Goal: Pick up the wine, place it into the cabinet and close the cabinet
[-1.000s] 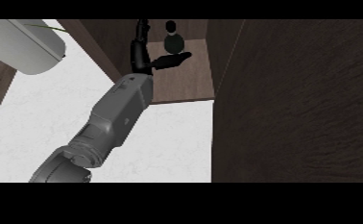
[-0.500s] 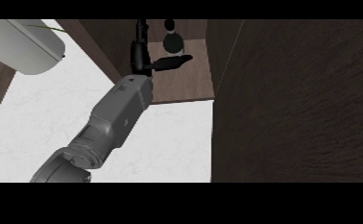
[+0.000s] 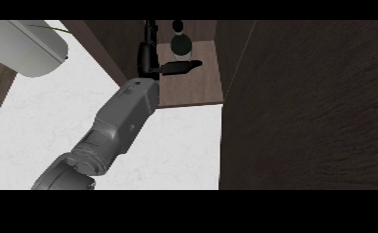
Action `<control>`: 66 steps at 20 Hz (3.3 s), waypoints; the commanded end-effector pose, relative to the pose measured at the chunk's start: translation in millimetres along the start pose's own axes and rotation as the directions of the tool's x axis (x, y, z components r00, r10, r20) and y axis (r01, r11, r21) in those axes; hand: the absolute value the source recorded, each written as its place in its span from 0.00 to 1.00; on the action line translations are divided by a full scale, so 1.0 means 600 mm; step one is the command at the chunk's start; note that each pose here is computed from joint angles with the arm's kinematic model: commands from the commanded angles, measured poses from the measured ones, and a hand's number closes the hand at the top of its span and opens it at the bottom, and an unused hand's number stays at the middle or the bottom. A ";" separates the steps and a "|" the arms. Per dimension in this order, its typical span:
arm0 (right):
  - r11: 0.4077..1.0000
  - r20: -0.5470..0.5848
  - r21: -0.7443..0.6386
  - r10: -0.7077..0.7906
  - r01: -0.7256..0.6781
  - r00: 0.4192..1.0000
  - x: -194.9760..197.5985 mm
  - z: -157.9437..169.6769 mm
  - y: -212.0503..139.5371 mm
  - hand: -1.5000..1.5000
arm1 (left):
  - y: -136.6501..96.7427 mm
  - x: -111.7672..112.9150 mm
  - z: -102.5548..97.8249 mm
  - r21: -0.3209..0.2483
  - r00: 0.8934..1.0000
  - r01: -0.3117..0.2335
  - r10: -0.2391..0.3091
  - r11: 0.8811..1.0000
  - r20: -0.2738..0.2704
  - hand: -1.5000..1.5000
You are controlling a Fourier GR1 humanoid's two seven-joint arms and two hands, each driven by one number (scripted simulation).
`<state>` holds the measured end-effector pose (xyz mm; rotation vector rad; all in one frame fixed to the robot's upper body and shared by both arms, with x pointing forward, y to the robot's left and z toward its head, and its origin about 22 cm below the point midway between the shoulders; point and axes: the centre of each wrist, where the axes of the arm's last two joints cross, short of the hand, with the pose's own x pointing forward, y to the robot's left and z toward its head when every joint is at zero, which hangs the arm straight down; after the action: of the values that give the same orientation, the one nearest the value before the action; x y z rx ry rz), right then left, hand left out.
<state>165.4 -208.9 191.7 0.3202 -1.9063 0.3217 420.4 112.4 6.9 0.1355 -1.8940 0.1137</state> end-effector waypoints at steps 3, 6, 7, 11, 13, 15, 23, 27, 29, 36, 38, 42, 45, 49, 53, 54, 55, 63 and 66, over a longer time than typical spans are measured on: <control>1.000 0.008 0.018 -0.002 0.002 1.000 0.024 0.020 0.006 0.00 | 0.025 -0.035 0.032 0.017 0.999 -0.027 0.028 0.999 -0.016 0.00; 1.000 0.010 0.000 -0.007 0.007 1.000 0.018 -0.003 0.013 0.00 | 0.022 -0.029 0.027 0.015 0.996 -0.088 0.089 0.996 -0.029 0.00; 1.000 -0.009 0.008 -0.025 0.025 1.000 0.008 0.002 -0.004 0.00 | 0.019 -0.025 0.023 0.017 0.993 -0.114 0.115 0.993 -0.035 0.00; 1.000 0.024 0.013 -0.015 0.015 1.000 0.010 0.002 -0.002 0.00 | 0.033 -0.046 0.045 0.035 0.990 -0.136 0.138 0.990 -0.038 0.00; 1.000 0.015 0.009 -0.012 0.012 1.000 0.021 -0.005 0.013 0.00 | 0.015 -0.023 0.023 0.024 0.989 -0.135 0.136 0.991 -0.049 0.00; 1.000 0.004 -0.002 -0.013 0.013 1.000 0.007 0.002 -0.001 0.00 | 0.029 -0.042 0.043 0.029 0.988 -0.147 0.148 0.989 -0.043 0.00; 1.000 0.006 -0.012 -0.008 0.008 1.000 0.021 0.021 -0.005 0.00 | 0.006 -0.035 0.073 -0.019 0.982 -0.180 0.179 0.983 -0.057 0.00; 1.000 -0.004 -0.024 -0.009 0.009 1.000 0.031 0.015 0.002 0.00 | -0.016 -0.035 0.130 -0.031 0.984 -0.174 0.172 0.984 -0.050 0.00; 0.999 0.008 -0.031 0.012 -0.012 1.000 0.042 0.016 0.008 0.00 | -0.032 -0.027 0.162 -0.042 0.980 -0.189 0.185 0.981 -0.076 0.00; 0.998 0.006 -0.060 0.032 -0.032 0.999 0.041 0.032 -0.019 0.00 | -0.064 0.011 0.257 -0.071 0.985 -0.170 0.169 0.983 -0.018 0.00; 0.998 0.008 -0.059 0.032 -0.032 0.999 0.042 0.036 -0.006 0.00 | -0.085 0.052 0.284 -0.072 0.978 -0.207 0.205 0.976 -0.037 0.00; 0.998 0.007 -0.062 0.030 -0.029 1.000 0.052 0.039 -0.014 0.00 | -0.080 0.068 0.301 -0.056 0.971 -0.241 0.240 0.969 -0.025 0.00; 0.996 0.007 -0.089 0.024 -0.024 1.000 0.029 0.030 -0.024 0.00 | -0.049 0.106 0.345 -0.026 0.969 -0.248 0.247 0.969 -0.009 0.00; 0.996 0.012 -0.088 0.017 -0.016 1.000 0.030 0.032 -0.012 0.00 | -0.036 0.122 0.398 -0.019 0.975 -0.223 0.222 0.975 -0.027 0.00; 0.998 0.009 -0.053 0.023 -0.023 1.000 0.032 0.039 -0.002 0.00 | -0.008 0.140 0.383 -0.001 0.973 -0.231 0.231 0.973 0.006 0.00; 0.998 -0.004 -0.057 0.019 -0.019 1.000 0.036 0.046 -0.011 0.00 | 0.001 0.146 0.397 -0.016 0.963 -0.268 0.269 0.963 0.004 0.00; 0.999 -0.013 -0.041 0.027 -0.027 1.000 0.017 0.020 -0.017 0.00 | 0.007 0.167 0.426 -0.008 0.958 -0.286 0.286 0.958 0.007 0.00; 0.995 -0.088 0.095 -0.002 0.010 0.996 0.050 0.044 0.003 1.00 | 0.097 0.202 0.424 -0.132 0.959 -0.281 0.283 0.951 -0.007 0.00; 0.991 -0.068 0.131 0.011 -0.002 0.998 0.033 0.037 0.005 1.00 | 0.124 0.202 0.432 -0.159 0.956 -0.292 0.294 0.943 -0.008 0.00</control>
<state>161.4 -215.7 189.3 0.2668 -1.7975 0.4007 137.9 123.6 33.8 -0.2203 -1.9172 0.1942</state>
